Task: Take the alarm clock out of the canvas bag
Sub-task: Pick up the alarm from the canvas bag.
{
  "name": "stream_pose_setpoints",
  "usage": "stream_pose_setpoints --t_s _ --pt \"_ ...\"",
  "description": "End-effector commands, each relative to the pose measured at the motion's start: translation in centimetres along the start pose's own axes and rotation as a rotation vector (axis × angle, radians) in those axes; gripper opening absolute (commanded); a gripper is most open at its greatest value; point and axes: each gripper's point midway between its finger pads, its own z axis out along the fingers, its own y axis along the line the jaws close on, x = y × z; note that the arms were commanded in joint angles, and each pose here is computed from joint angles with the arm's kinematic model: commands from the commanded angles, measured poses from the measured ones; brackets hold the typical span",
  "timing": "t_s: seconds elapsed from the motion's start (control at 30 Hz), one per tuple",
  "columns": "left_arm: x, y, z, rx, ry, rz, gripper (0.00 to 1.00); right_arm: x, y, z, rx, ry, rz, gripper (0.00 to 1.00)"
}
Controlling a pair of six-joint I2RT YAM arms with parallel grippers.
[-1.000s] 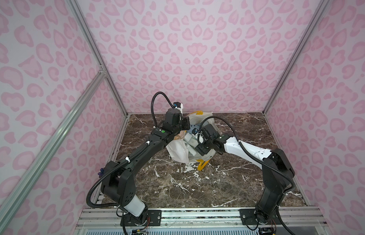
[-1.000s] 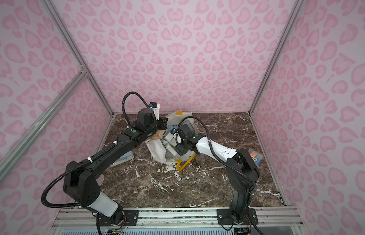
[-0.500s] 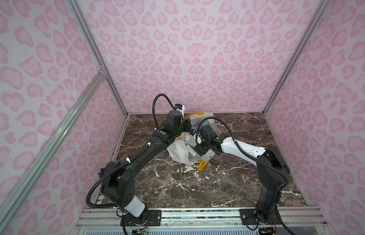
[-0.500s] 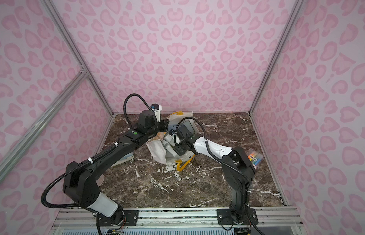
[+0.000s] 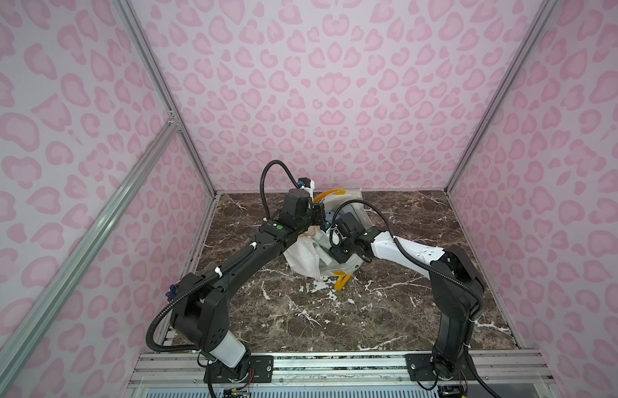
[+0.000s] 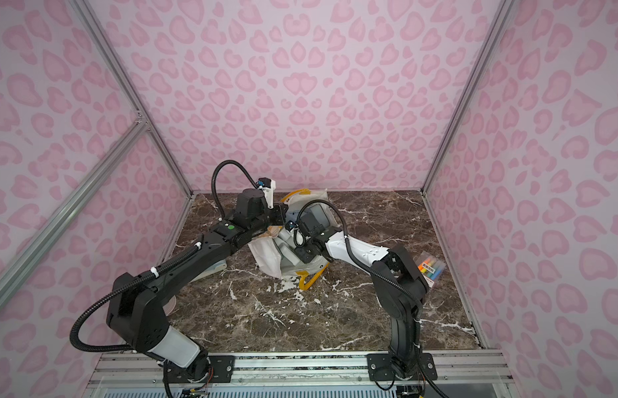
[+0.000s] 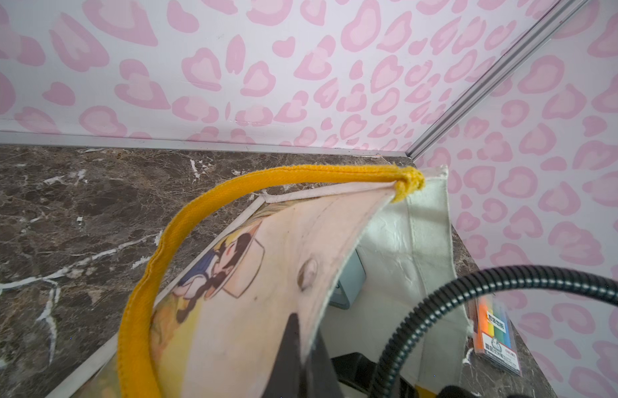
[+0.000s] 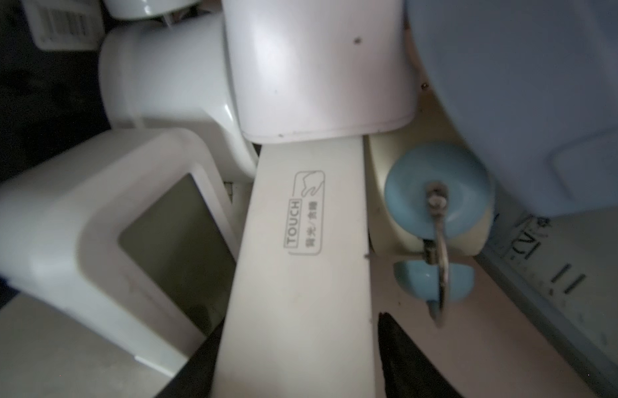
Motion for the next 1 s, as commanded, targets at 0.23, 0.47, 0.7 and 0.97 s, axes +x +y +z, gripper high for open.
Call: stream_pose_setpoints --t_s 0.23,0.47,0.7,0.97 --pt "-0.4 0.3 -0.2 -0.029 -0.022 -0.013 0.04 0.4 0.9 -0.4 -0.038 0.003 -0.008 0.39" --pt "-0.1 0.7 -0.1 -0.057 -0.017 -0.018 0.03 0.8 1.0 -0.9 -0.034 0.018 -0.011 0.30" --pt "0.2 1.2 0.0 -0.092 -0.011 -0.016 0.03 0.8 0.9 -1.9 -0.030 0.019 -0.010 0.22" --pt "0.4 1.6 -0.1 -0.126 -0.009 -0.007 0.04 1.2 0.9 -3.6 -0.031 0.014 -0.008 0.18"
